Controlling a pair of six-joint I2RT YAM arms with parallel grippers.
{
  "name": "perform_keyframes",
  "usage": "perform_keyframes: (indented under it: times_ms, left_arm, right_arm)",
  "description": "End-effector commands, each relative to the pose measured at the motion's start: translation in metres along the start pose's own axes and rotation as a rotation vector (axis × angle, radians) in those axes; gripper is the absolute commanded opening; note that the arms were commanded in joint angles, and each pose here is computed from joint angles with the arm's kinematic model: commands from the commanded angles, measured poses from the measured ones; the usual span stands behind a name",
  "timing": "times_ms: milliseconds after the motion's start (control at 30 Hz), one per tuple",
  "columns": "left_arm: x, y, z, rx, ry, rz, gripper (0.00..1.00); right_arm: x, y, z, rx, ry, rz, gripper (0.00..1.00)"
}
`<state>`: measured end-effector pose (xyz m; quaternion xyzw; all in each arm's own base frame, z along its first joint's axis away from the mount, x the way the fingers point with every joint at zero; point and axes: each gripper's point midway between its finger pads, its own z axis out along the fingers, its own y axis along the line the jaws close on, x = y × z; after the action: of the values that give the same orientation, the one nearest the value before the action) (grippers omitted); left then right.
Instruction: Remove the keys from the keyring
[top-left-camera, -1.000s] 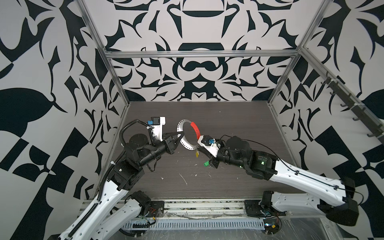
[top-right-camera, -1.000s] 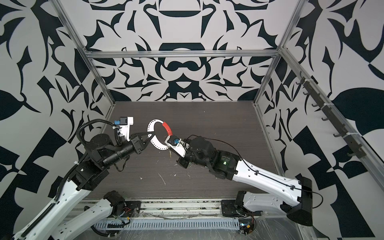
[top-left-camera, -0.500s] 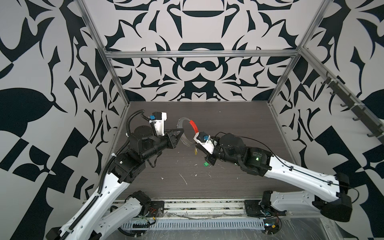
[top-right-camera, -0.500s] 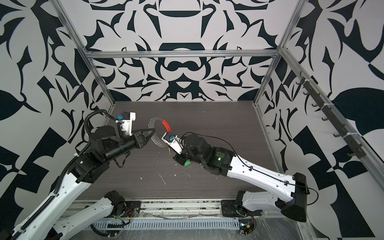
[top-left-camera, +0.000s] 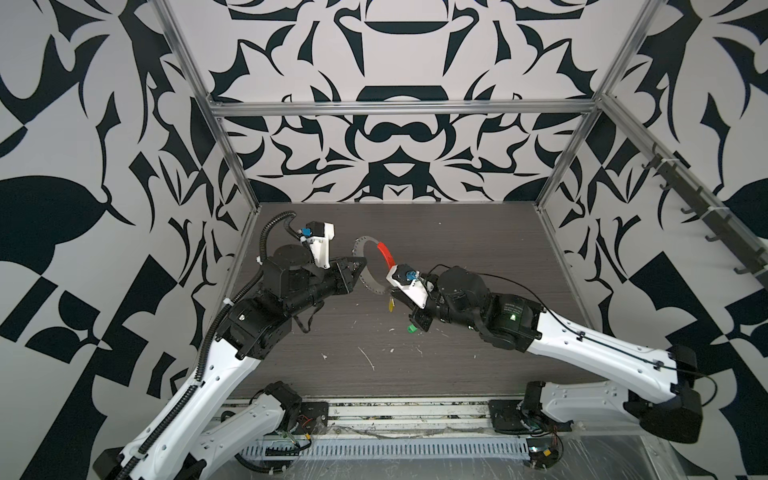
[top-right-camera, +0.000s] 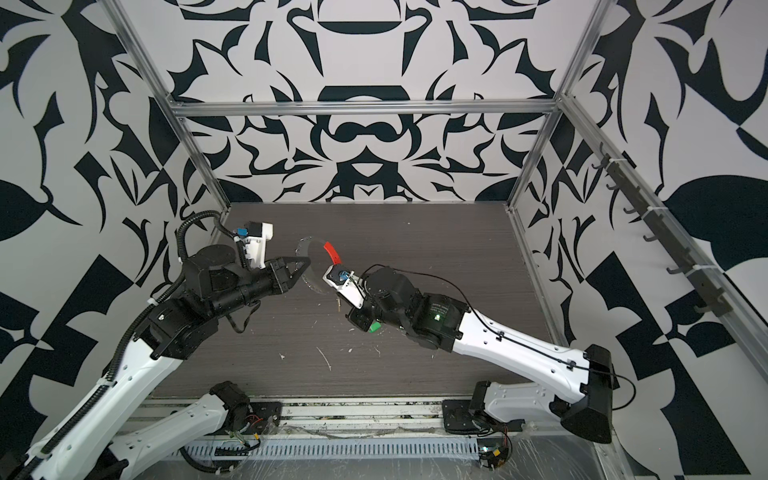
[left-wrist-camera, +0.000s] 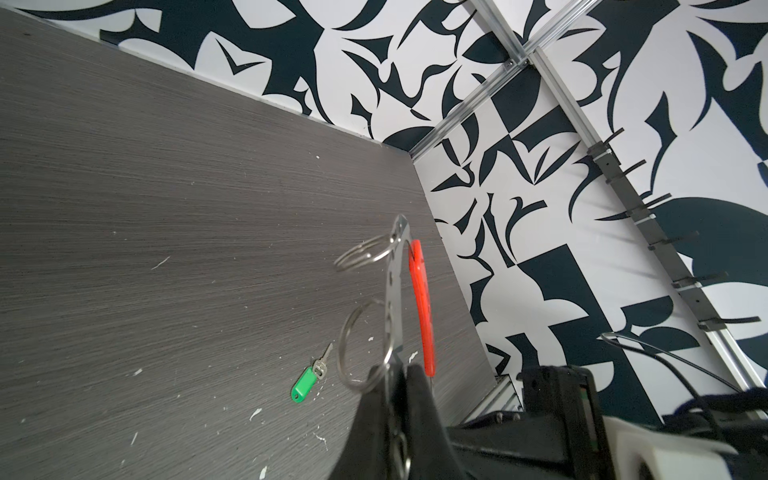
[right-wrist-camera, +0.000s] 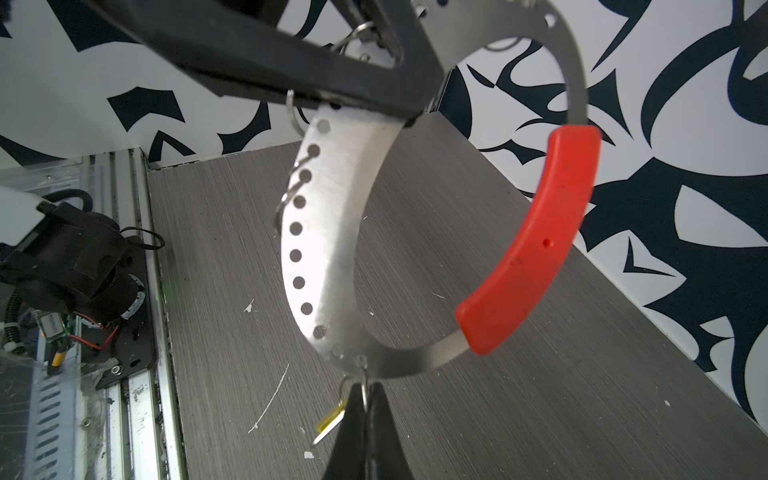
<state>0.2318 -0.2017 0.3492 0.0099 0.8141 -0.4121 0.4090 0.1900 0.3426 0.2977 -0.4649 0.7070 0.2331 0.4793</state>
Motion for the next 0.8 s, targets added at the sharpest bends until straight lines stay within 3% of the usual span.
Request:
perform_keyframes:
  times_ms: [0,233,500,633,767]
  left_arm:
    - [0.009,0.039,0.0,-0.19,0.03,0.002,0.0]
    - [0.008,0.036,0.0,-0.154,0.004,0.051,0.0]
    - [0.015,0.026,0.006,-0.083,0.046,0.103,0.0]
    - [0.016,0.036,0.011,-0.142,0.06,0.091,0.0]
    - [0.019,0.038,0.015,-0.156,0.085,0.084,0.0]
  right_arm:
    - [-0.056,-0.001,-0.031,-0.02,-0.183,-0.001,0.0]
    - [-0.062,-0.006,-0.035,-0.004,-0.208,0.028,0.0]
    - [-0.07,-0.01,-0.038,-0.152,-0.216,0.127,0.0]
    - [-0.071,-0.004,-0.041,-0.194,-0.19,0.095,0.0]
    - [-0.069,-0.004,-0.041,-0.152,-0.163,0.027,0.0]
